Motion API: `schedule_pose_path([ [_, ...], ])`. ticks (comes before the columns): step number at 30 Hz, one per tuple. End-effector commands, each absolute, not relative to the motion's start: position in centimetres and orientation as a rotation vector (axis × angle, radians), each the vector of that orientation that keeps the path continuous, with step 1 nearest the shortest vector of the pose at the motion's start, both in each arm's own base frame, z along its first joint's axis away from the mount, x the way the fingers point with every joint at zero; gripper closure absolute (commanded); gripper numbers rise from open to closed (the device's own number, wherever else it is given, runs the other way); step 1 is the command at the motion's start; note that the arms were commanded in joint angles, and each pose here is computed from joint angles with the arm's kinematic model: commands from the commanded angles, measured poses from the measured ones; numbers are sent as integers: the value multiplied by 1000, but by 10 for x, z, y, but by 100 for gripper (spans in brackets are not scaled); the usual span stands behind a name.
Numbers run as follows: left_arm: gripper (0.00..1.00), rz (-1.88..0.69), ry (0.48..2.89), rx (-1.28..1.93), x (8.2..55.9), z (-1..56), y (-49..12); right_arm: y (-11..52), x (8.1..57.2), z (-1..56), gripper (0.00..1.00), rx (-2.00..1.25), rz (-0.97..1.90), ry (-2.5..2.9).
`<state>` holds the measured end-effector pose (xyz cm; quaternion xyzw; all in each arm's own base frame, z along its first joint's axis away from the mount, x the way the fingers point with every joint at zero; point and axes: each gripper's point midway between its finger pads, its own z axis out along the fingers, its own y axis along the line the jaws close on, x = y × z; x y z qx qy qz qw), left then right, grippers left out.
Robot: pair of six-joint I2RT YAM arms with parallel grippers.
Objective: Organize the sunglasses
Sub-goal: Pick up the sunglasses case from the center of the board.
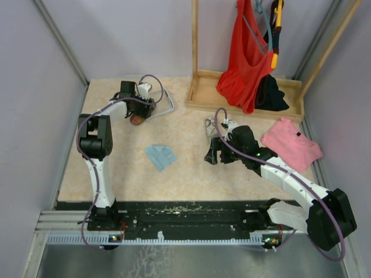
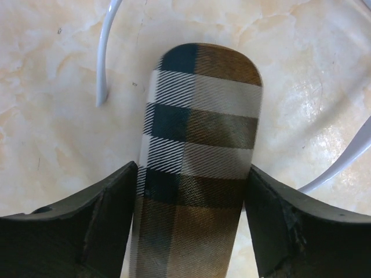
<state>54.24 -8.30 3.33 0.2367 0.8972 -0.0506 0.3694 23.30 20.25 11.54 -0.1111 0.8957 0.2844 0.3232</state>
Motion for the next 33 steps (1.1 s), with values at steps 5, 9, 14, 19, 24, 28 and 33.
schedule_pose_path([
  [5,41,-86,2278,568,552,48,-75,209,244,140,19,-321,773,2271],
  [9,51,16,2251,456,556,66,-59,209,244,143,19,-318,775,2263],
  [14,61,170,2178,191,550,114,-30,207,245,148,20,-301,763,2241],
  [19,63,75,2040,75,519,170,-53,198,252,154,19,-233,714,2206],
  [24,62,-137,2005,183,464,190,-151,184,257,167,20,-119,667,2139],
  [28,62,-408,2007,293,410,191,-233,171,258,178,20,-36,632,2083],
  [33,62,-591,2059,452,341,165,-313,148,256,189,20,107,589,1995],
])
